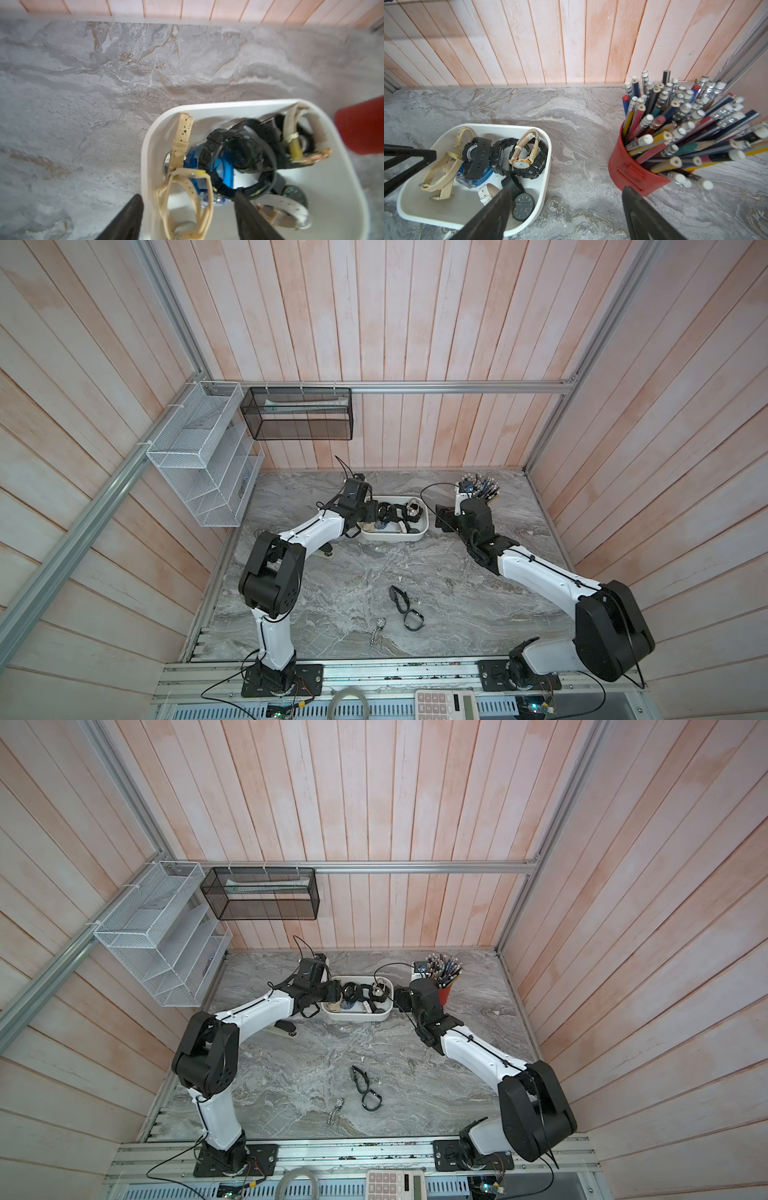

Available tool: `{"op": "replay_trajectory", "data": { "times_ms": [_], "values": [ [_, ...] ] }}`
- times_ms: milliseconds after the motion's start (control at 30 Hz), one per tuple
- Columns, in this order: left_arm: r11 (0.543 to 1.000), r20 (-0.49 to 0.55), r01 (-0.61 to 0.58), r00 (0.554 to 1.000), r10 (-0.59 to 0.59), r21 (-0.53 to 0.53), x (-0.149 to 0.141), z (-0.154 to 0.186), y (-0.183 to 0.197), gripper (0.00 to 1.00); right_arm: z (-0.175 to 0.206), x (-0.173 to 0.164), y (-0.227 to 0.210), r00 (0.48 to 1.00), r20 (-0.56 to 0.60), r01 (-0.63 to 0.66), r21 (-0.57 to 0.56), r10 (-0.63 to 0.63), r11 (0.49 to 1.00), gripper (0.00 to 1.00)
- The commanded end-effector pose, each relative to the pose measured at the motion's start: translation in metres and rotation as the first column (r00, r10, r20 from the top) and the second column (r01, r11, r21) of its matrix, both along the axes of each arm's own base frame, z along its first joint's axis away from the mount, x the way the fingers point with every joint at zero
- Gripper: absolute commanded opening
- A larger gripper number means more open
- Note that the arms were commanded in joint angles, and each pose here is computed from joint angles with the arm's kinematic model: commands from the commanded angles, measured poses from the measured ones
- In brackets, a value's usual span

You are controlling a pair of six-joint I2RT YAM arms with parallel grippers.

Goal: Put the watch into the storage box
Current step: Place the watch in the storage box, then pick up the watch at the center of the board.

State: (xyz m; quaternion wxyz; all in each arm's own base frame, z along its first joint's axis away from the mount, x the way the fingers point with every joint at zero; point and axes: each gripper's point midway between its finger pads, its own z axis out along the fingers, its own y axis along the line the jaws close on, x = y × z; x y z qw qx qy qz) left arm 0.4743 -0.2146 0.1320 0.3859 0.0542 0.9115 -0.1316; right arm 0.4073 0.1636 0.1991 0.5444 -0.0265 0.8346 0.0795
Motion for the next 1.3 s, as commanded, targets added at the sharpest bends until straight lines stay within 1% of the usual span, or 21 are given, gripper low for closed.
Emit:
{"op": "replay_trajectory", "data": {
  "times_ms": [0, 33, 67, 133, 233, 300, 400, 500, 633, 733, 833, 933, 1067, 1200, 1267],
  "values": [
    [0.997, 0.095, 0.026, 0.995, -0.020, -0.066, -0.007, 0.043, -0.003, 0.89, 0.008, 0.004, 0.003, 1.000, 0.005, -0.006, 0.013, 0.006, 1.000, 0.86],
    [0.997, 0.109, 0.032, 0.994, -0.024, -0.077, -0.012, 0.048, -0.001, 0.93, 0.008, 0.005, 0.004, 1.000, 0.004, -0.011, 0.013, 0.011, 1.000, 0.86],
    [0.995, 0.126, 0.040, 0.992, -0.028, -0.090, -0.017, 0.054, 0.000, 0.99, 0.009, 0.005, 0.004, 1.000, 0.005, -0.013, 0.013, 0.013, 1.000, 0.86],
    [0.988, 0.181, 0.072, 0.982, -0.047, -0.136, -0.033, 0.069, 0.001, 1.00, 0.007, 0.005, 0.006, 1.000, 0.006, -0.020, 0.022, 0.020, 1.000, 0.86],
    [0.973, 0.226, 0.086, 0.974, -0.037, -0.215, -0.066, 0.078, 0.010, 1.00, 0.002, 0.005, 0.010, 0.999, -0.011, -0.033, 0.040, 0.033, 0.999, 0.86],
    [0.958, 0.252, 0.087, 0.968, -0.016, -0.273, -0.090, 0.079, 0.018, 1.00, 0.000, 0.006, 0.013, 0.999, -0.019, -0.041, 0.049, 0.042, 0.998, 0.85],
    [0.936, 0.272, 0.085, 0.962, 0.012, -0.343, -0.124, 0.068, 0.032, 1.00, 0.001, 0.009, 0.018, 0.998, -0.027, -0.056, 0.057, 0.058, 0.997, 0.85],
    [0.933, 0.266, 0.061, 0.963, 0.038, -0.355, -0.141, 0.054, 0.043, 1.00, -0.002, 0.010, 0.023, 0.997, -0.026, -0.076, 0.060, 0.078, 0.995, 0.85],
    [0.940, 0.266, 0.067, 0.964, 0.026, -0.334, -0.141, 0.060, 0.043, 1.00, -0.007, 0.011, 0.031, 0.993, -0.049, -0.101, 0.083, 0.106, 0.991, 0.85],
    [0.937, 0.277, 0.062, 0.960, 0.038, -0.343, -0.138, 0.064, 0.044, 1.00, -0.009, 0.009, 0.033, 0.991, -0.071, -0.109, 0.093, 0.116, 0.990, 0.84],
    [0.935, 0.277, 0.063, 0.960, 0.038, -0.348, -0.137, 0.062, 0.042, 1.00, -0.017, -0.003, 0.038, 0.980, -0.115, -0.149, 0.103, 0.161, 0.984, 0.82],
    [0.942, 0.263, 0.061, 0.964, 0.030, -0.331, -0.135, 0.056, 0.042, 1.00, -0.036, -0.024, 0.044, 0.968, -0.162, -0.171, 0.127, 0.190, 0.977, 0.79],
    [0.943, 0.264, 0.061, 0.964, 0.029, -0.326, -0.136, 0.057, 0.043, 1.00, -0.055, -0.057, 0.060, 0.937, -0.238, -0.230, 0.138, 0.257, 0.963, 0.75],
    [0.943, 0.257, 0.052, 0.966, 0.037, -0.329, -0.139, 0.054, 0.045, 1.00, -0.076, -0.095, 0.080, 0.887, -0.318, -0.308, 0.133, 0.335, 0.942, 0.71],
    [0.944, 0.254, 0.050, 0.966, 0.037, -0.327, -0.140, 0.050, 0.045, 1.00, -0.087, -0.111, 0.085, 0.868, -0.351, -0.327, 0.126, 0.351, 0.936, 0.67]
  ]
}}
